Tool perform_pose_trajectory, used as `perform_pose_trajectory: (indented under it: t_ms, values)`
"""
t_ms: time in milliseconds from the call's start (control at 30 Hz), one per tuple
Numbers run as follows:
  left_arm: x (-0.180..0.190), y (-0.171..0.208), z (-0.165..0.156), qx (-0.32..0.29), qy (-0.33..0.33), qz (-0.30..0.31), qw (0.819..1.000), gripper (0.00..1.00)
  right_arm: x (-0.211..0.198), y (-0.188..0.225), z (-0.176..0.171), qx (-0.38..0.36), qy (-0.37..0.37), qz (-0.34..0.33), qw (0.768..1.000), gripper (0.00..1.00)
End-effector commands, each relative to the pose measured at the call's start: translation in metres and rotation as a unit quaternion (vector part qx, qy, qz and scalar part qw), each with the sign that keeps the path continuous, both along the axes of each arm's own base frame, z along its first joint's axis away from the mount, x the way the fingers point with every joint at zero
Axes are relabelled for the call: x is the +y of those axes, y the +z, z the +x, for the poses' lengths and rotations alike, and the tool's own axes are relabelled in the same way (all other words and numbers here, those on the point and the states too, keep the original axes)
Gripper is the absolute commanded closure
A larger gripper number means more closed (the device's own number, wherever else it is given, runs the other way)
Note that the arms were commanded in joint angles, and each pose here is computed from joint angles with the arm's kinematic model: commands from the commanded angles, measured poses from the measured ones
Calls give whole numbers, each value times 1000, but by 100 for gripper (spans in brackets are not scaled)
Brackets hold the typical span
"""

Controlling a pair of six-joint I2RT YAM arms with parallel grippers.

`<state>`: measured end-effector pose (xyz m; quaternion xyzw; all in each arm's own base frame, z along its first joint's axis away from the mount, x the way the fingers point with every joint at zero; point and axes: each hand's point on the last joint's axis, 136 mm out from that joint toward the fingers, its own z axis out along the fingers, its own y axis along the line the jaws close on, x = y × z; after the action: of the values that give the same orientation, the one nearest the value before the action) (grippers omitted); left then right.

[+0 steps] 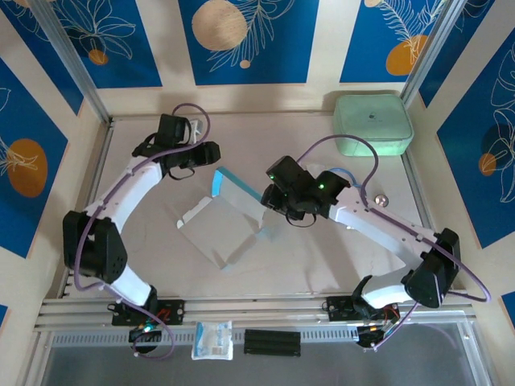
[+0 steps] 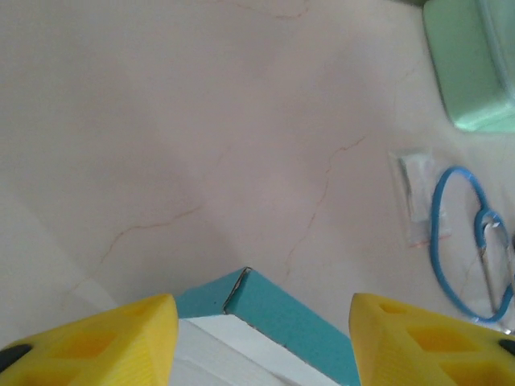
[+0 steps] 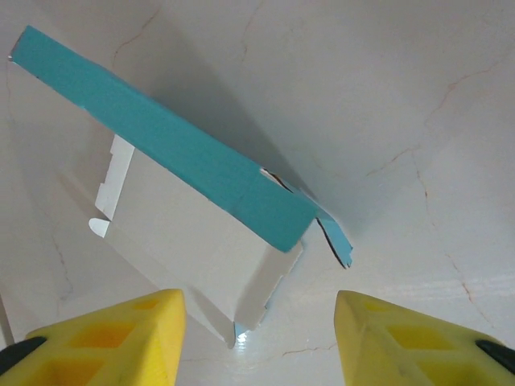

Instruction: Fold the paper box

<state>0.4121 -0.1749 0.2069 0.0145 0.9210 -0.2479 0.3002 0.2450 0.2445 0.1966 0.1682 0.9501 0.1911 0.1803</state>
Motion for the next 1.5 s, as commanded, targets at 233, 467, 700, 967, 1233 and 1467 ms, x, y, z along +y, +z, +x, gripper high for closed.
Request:
perform_pose_trajectory:
  t_ms: [233, 467, 700, 967, 1233, 1467]
  values:
    - [-25, -43, -21, 88, -96, -29, 991, 40, 19, -16, 8, 56, 37, 2, 998, 53]
    - [-31, -53, -20, 86, -102, -51, 990, 44, 29, -24, 17, 53, 56, -7, 997, 64]
    - [-31, -63, -27, 89, -86, -70, 990, 52, 46, -32, 13, 62, 68, -1, 996, 65]
    - [-30, -65, -34, 82, -73, -88, 990, 55, 51, -46, 10, 63, 76, -18, 995, 65]
    - [-22, -50, -38, 56, -61, -76, 994, 49, 21, -18, 2, -22, 114, -85, 990, 53]
    - [-11, -23, -46, 13, -50, -62, 997, 44, -20, -41, -15, -68, 231, -158, 958, 10]
